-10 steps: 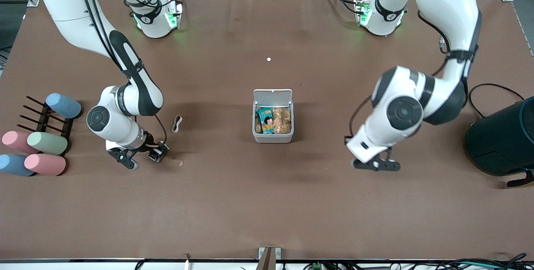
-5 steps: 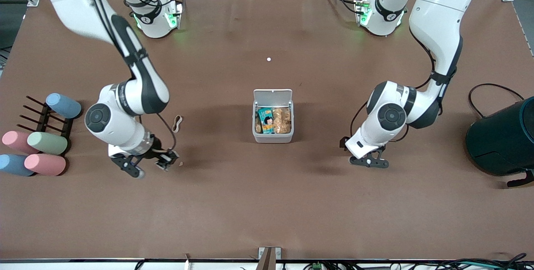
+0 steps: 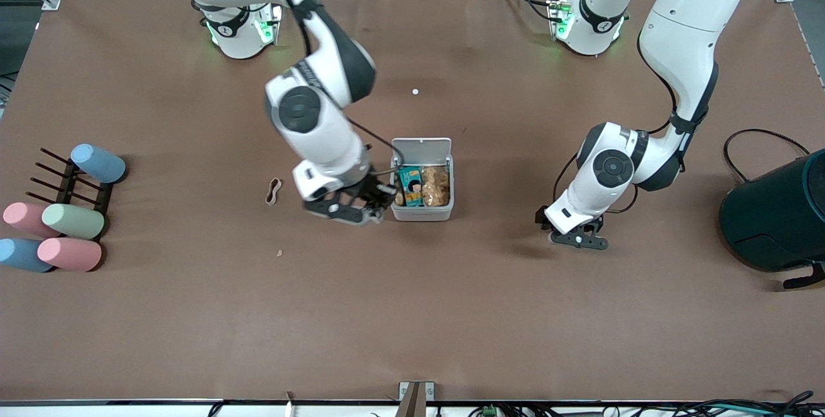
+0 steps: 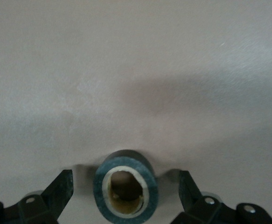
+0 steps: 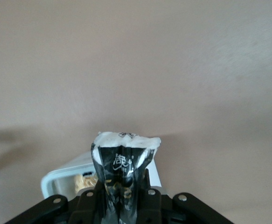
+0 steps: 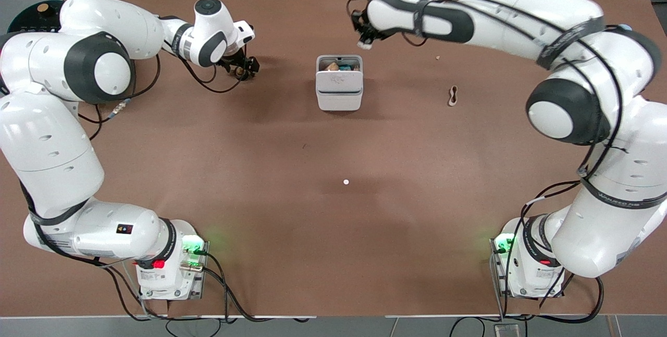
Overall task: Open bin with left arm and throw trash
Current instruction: 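Carry the wrapper into the bin with the right gripper while the left gripper grasps tape, then drop the tape in the bin with the left gripper while the right gripper grasps strip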
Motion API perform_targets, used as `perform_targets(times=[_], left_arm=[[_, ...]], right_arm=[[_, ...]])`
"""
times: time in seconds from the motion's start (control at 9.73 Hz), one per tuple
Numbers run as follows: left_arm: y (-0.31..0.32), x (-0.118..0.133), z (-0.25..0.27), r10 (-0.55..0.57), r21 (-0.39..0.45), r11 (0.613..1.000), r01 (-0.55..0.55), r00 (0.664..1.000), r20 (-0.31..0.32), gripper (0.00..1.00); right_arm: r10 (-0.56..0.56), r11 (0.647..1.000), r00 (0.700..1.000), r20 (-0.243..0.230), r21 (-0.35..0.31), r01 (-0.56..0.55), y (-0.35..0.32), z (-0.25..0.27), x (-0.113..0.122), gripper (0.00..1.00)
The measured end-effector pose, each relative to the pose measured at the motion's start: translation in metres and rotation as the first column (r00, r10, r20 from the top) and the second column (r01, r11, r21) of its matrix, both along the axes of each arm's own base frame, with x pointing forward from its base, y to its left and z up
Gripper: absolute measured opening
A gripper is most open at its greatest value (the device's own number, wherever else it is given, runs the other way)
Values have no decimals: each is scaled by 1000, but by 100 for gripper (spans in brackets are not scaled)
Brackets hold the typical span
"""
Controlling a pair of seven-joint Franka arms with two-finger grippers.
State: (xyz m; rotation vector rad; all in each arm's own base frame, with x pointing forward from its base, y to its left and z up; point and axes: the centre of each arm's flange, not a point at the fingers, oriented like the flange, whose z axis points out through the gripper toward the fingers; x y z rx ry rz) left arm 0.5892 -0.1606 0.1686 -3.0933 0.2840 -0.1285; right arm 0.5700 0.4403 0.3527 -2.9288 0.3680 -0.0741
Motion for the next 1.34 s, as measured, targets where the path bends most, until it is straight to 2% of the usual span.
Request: perform_targets(times=[0.1, 0.41, 0.62, 0.82, 0.93, 1.13, 1.23, 1.34], left_arm=[[1, 0, 0, 2, 0, 1000, -2, 1000, 0, 98], [-8, 0, 6, -8, -10, 1000, 8, 1000, 11, 53], [-9, 0, 8, -1, -12, 1000, 1, 1000, 13, 47], [-16, 2, 15, 8, -22, 1000, -8, 1000, 25, 44], [-24, 3, 25, 7, -26, 1000, -7, 1000, 29, 44], [-45, 6, 67, 16, -23, 1000, -15, 999, 36, 44], [-64, 4, 95, 40, -23, 999, -40, 999, 18, 44], [-90, 0, 126, 71, -29, 997, -71, 997, -10, 44]], right_arm=[[38, 999, 999, -1, -23, -38, 16, -15, -11, 29], [141, 989, 990, -14, -49, -141, 47, -37, -37, 29], [170, 984, 985, -20, -54, -171, 57, -44, -46, 31], [182, 981, 983, -24, -57, -183, 61, -44, -50, 52], [187, 980, 982, -29, -60, -189, 64, -44, -53, 55], [194, 978, 980, -37, -64, -196, 67, -44, -56, 80], [190, 978, 980, -55, -78, -194, 63, -41, -55, 96], [180, 978, 981, -75, -93, -186, 56, -30, -49, 100]])
